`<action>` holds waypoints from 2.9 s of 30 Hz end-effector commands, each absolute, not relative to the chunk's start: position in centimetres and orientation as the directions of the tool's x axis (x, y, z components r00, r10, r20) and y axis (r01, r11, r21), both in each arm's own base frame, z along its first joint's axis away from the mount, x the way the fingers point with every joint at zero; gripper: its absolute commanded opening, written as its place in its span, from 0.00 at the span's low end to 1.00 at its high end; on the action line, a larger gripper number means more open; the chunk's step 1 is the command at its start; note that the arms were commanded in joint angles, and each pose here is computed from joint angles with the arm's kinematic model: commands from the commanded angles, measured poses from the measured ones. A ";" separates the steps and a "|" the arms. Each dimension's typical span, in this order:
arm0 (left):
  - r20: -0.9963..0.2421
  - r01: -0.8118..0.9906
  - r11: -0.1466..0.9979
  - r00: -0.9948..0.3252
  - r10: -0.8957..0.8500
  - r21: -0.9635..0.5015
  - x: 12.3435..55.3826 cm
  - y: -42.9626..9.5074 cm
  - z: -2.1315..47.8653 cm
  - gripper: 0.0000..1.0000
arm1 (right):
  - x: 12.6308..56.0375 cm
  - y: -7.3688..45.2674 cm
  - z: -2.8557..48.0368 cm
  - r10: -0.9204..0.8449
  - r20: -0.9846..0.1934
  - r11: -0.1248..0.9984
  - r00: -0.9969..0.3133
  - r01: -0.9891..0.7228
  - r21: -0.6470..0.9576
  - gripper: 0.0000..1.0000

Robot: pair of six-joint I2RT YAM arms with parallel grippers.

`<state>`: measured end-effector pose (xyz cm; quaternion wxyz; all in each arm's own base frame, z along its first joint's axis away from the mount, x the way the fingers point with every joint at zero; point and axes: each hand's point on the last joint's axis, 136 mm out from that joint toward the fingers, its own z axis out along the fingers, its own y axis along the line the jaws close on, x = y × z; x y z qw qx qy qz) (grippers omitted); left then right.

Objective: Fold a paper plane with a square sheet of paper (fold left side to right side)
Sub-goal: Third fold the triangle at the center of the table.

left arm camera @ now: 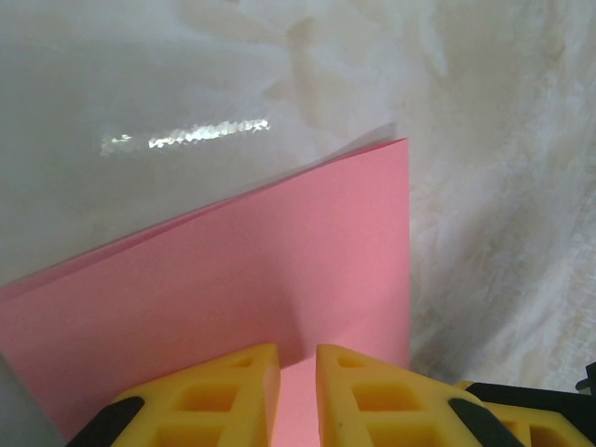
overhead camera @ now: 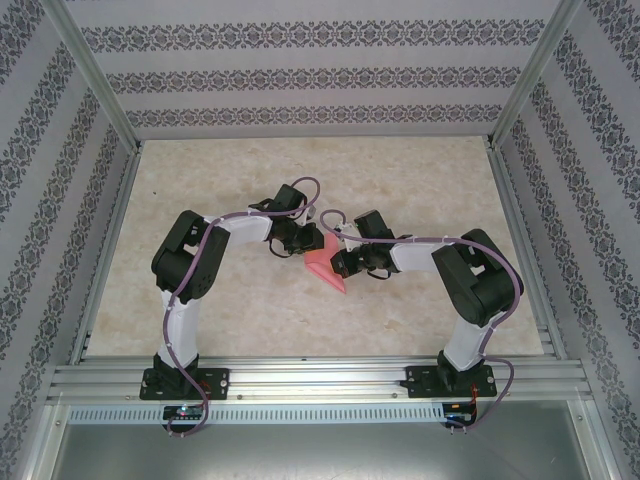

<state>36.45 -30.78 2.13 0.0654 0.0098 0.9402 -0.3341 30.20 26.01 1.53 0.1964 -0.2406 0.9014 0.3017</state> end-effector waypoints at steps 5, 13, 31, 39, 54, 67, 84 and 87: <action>-0.031 0.020 0.842 -1.000 0.004 -0.539 33.6 -29.6 -2.2 0.21 | 29.3 24.8 0.0 -0.309 -0.442 0.738 -0.842 -0.505 0.448 0.00; -0.029 0.020 0.842 -1.000 0.006 -0.539 33.5 -29.6 -2.5 0.21 | 29.4 24.8 0.1 -0.301 -0.440 0.741 -0.846 -0.498 0.451 0.00; -0.032 0.024 0.843 -0.999 0.008 -0.537 33.5 -29.6 -2.4 0.21 | 28.6 24.3 0.0 -0.278 -0.424 0.753 -0.862 -0.469 0.461 0.00; -0.032 0.025 0.843 -0.999 0.009 -0.537 33.5 -29.6 -2.3 0.21 | 28.5 24.2 -0.2 -0.278 -0.412 0.757 -0.868 -0.462 0.461 0.00; -0.030 0.021 0.847 -1.000 0.006 -0.532 33.7 -29.7 -2.3 0.21 | 29.3 25.0 1.3 -0.264 -0.453 0.738 -0.851 -0.481 0.474 0.00; -0.033 0.025 0.846 -0.999 0.009 -0.532 33.7 -29.8 -2.3 0.21 | 29.1 24.8 2.1 -0.256 -0.462 0.742 -0.849 -0.479 0.469 0.00; -0.034 0.029 0.846 -0.999 0.012 -0.533 33.7 -29.9 -2.3 0.21 | 29.1 24.8 0.7 -0.251 -0.422 0.755 -0.871 -0.449 0.478 0.00; -0.036 0.031 0.845 -0.999 0.014 -0.534 33.7 -30.0 -2.3 0.21 | 29.1 24.8 0.6 -0.248 -0.417 0.757 -0.874 -0.443 0.480 0.00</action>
